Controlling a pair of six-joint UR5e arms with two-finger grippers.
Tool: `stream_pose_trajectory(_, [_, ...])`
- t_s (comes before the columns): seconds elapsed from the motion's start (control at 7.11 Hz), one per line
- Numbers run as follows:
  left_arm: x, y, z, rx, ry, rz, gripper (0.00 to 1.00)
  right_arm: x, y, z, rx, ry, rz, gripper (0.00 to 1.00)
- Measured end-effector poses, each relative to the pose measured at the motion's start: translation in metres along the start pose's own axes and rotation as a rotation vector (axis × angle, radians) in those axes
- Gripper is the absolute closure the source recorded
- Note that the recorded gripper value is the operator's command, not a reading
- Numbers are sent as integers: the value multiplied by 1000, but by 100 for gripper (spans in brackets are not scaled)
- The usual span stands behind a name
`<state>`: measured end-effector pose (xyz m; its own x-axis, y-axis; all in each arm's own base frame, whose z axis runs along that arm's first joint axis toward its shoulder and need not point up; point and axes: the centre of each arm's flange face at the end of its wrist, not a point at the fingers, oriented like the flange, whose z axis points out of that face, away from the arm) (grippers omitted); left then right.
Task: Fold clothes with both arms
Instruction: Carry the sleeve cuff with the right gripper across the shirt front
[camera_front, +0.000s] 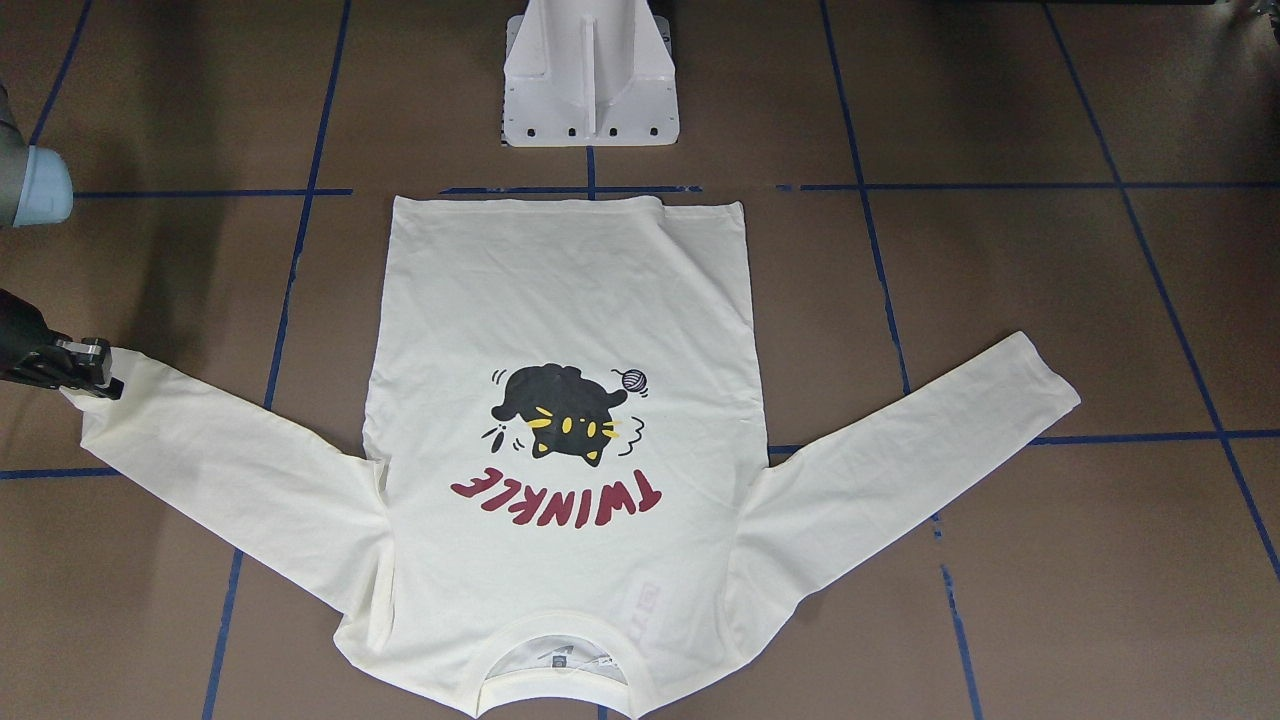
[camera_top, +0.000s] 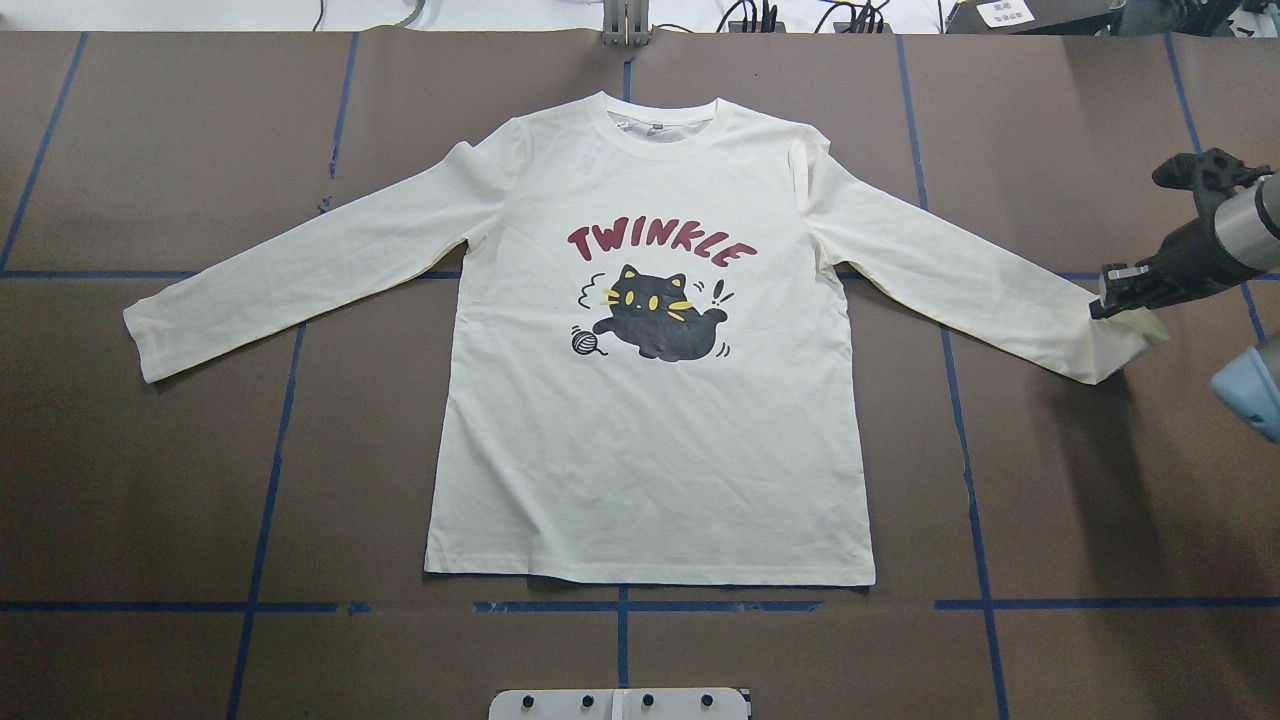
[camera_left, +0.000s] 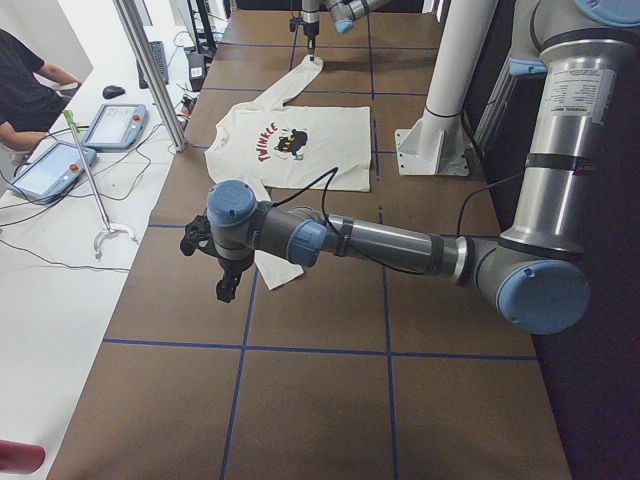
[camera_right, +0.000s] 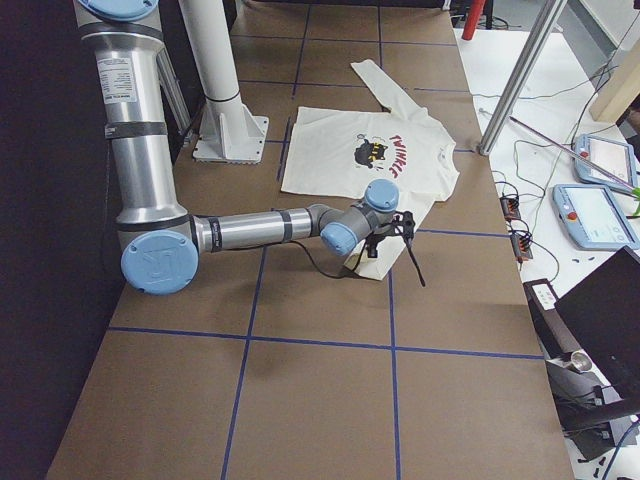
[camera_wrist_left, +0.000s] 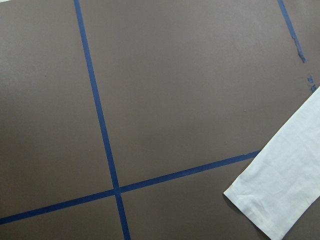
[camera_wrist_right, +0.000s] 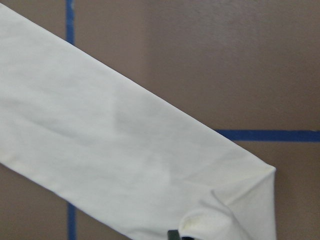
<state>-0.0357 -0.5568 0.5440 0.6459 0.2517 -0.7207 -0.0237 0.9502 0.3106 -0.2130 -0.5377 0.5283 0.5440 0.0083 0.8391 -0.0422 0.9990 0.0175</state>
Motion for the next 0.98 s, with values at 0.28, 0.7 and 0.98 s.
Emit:
stream_pose_trajectory(0.28, [0, -1, 0, 0, 0, 0, 0, -106, -43, -16, 25, -99, 47, 100])
stream_pose_trajectory(0.7, [1, -3, 0, 0, 0, -1, 0, -304, -96, -11, 89, -177, 110, 100])
stream_pose_trajectory(0.98, [-1, -4, 1, -2, 0, -3, 0, -424, -123, -1, 203, -169, 92, 100])
